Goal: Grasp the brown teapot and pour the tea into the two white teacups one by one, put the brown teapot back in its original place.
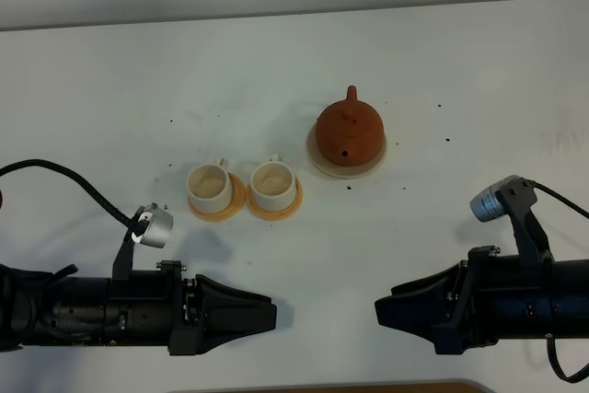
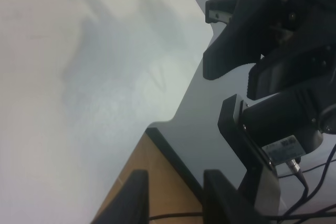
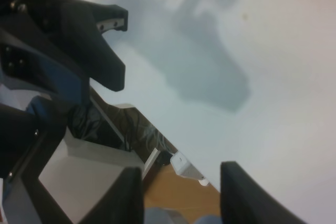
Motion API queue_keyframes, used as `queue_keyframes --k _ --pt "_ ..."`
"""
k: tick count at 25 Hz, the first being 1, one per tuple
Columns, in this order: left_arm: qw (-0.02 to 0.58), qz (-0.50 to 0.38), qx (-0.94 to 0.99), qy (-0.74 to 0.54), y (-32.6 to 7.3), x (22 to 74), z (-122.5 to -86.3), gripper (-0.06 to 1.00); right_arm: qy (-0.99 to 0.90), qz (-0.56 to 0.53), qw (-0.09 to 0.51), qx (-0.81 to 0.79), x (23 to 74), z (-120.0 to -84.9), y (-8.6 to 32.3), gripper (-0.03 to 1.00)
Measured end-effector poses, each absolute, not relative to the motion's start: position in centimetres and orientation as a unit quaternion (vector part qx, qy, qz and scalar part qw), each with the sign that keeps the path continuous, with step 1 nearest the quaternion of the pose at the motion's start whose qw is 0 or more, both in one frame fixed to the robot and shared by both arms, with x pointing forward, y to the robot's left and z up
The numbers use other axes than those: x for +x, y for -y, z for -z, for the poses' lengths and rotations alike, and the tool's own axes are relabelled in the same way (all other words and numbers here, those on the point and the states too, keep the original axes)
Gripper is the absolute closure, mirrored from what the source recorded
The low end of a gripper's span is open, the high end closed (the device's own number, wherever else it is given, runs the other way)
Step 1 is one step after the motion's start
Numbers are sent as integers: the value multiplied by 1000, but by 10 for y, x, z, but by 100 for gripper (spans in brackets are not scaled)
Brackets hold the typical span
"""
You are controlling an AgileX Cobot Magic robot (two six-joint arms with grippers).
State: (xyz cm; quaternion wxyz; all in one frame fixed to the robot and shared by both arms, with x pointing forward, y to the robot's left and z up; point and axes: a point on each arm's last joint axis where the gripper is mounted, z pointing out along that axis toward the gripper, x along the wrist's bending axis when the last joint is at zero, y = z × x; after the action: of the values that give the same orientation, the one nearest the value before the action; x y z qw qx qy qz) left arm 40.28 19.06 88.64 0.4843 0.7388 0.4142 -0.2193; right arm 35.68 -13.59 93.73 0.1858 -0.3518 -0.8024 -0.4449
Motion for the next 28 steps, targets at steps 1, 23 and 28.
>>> queue_keyframes --k 1,23,28 --pt "484 219 739 -414 -191 403 -886 65 802 445 186 -352 357 -937 136 59" --pt "494 226 732 -412 -190 403 -889 65 802 445 186 -352 357 -937 136 59" --pt "502 221 731 -406 -188 410 -891 65 802 445 186 -352 357 -937 136 59"
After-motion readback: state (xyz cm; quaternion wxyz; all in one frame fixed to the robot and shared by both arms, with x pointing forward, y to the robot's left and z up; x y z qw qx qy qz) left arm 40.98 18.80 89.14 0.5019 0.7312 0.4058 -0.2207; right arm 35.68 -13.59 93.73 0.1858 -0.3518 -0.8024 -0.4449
